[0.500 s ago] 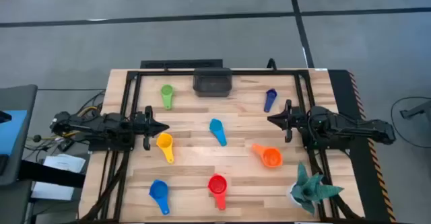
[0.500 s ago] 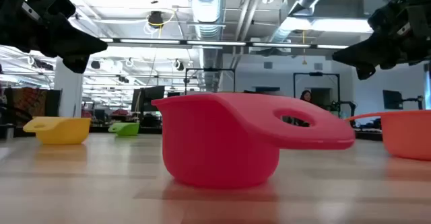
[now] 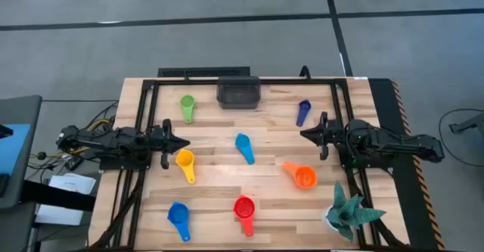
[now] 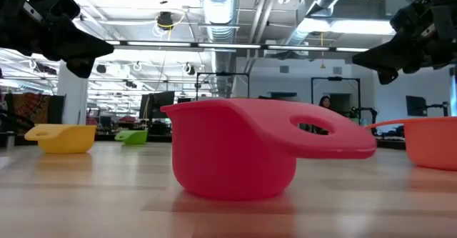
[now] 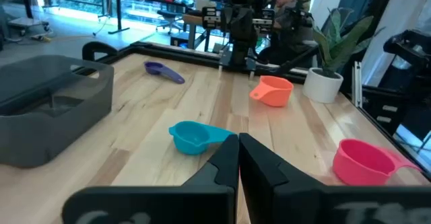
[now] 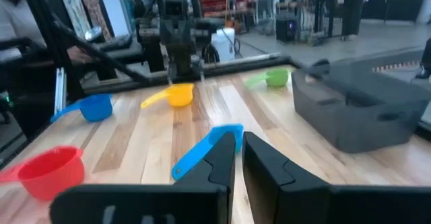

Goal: Nest measuring cups in basket
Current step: Move the orange measuring cup to the center of the table

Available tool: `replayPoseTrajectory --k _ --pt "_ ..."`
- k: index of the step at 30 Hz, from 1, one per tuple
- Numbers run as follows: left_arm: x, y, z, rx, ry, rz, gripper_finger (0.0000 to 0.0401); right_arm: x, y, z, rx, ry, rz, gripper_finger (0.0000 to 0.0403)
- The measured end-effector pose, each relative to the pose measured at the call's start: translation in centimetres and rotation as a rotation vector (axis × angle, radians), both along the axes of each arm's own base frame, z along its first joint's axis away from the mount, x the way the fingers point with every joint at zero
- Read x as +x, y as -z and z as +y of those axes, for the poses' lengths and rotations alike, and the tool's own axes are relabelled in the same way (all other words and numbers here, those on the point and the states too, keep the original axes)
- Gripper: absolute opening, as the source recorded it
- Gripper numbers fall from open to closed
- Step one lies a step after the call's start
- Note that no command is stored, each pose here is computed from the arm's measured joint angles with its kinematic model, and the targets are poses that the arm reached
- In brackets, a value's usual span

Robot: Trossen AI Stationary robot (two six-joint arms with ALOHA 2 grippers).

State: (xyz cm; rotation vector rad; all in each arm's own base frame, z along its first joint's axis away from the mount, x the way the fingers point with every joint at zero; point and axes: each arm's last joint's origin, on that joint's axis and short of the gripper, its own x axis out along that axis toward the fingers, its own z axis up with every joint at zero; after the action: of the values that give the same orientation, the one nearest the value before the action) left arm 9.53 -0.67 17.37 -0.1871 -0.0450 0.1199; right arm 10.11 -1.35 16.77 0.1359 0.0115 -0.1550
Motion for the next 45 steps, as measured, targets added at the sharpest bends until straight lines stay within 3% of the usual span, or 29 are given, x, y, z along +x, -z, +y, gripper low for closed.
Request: replayPoseTrajectory --k 9,16,22,30,38,41,45 --pt "-0.1 -0.1 0.4 -0.196 -0.119 -0.044 0.0000 -0.2 -1.9 0.0 0.224 -0.019 -0.238 0.0056" --pt "-0.1 -0.1 0.4 -0.220 -0.122 -0.046 0.0006 -0.1 -1.9 0.0 0.439 -0.036 -0.266 0.0057" --pt "-0.2 -1.2 0.5 -0.231 -0.151 -0.058 0.0047 -0.2 -2.0 0.0 0.547 -0.045 -0.288 0.0057" --pt "0.8 -3.6 0.4 -0.215 -0.175 0.002 0.0127 -0.4 -2.9 -0.2 0.569 0.002 -0.403 0.0057" --pt "3.0 -5.1 0.0 -0.188 -0.187 0.117 0.0175 -0.5 -4.0 -0.3 0.579 0.040 -0.444 0.0059" --pt "4.1 -5.7 -0.1 -0.178 -0.191 0.155 0.0183 -0.3 -4.8 -0.4 0.580 0.045 -0.432 0.0076" --pt "5.6 -6.5 -0.4 -0.161 -0.195 0.200 0.0186 0.6 -5.9 -0.5 0.584 0.067 -0.363 0.0128"
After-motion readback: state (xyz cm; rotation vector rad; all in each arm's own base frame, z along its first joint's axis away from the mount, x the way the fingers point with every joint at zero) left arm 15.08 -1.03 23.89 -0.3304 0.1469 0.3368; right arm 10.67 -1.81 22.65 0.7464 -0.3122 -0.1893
